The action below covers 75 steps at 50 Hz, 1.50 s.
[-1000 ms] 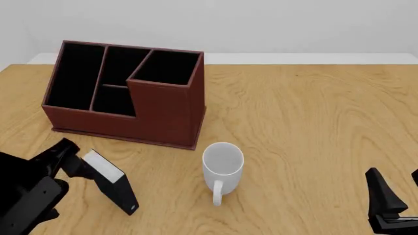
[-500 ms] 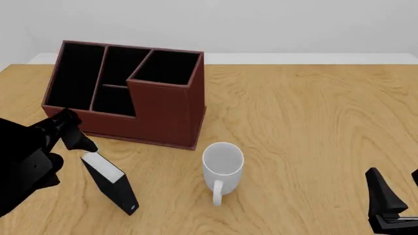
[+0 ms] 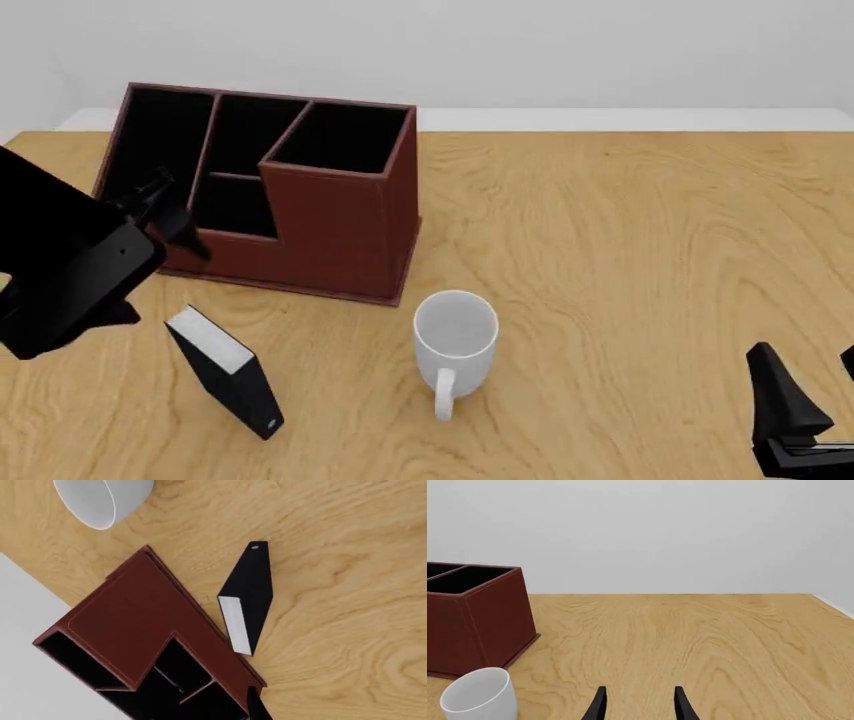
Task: Pick up the book and place it in the front compartment of the caddy.
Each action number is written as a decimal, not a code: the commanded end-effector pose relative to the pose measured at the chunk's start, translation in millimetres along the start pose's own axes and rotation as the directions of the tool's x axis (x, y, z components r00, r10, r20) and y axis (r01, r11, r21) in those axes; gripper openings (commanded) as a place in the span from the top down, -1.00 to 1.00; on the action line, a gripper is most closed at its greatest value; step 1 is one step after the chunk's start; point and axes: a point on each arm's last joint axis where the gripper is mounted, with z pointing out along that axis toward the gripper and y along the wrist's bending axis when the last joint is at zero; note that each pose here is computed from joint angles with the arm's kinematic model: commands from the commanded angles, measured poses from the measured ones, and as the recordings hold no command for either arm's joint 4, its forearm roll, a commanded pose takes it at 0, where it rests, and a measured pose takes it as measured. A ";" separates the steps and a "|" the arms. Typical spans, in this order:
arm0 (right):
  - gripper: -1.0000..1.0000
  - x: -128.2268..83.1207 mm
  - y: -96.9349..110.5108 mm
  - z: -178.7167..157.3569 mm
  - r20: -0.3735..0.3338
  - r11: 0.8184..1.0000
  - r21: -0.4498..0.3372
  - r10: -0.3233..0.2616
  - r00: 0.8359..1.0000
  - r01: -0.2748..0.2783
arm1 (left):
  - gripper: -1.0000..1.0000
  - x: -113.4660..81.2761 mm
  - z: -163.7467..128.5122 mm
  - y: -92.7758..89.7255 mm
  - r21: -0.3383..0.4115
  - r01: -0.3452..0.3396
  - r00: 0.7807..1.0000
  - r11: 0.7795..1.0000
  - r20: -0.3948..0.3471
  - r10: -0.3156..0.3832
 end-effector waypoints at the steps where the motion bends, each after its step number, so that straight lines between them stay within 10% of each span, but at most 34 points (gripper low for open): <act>1: -1.00 0.0 0.0 0.1 0.000 1.000 0.000 0.000 1.000 0.000 | -1.00 11.4 12.2 12.8 0.030 0.013 1.000 0.999 0.009 -0.013; 21: -1.00 0.0 0.0 0.0 0.000 1.000 0.000 0.000 1.000 0.000 | -1.00 10.1 47.8 -6.7 0.170 0.043 0.996 0.985 0.070 -0.055; 75: -1.00 0.0 0.0 0.0 0.000 1.000 0.000 0.000 1.000 0.000 | -1.00 4.7 76.3 -4.0 0.242 0.024 0.991 0.970 0.121 -0.055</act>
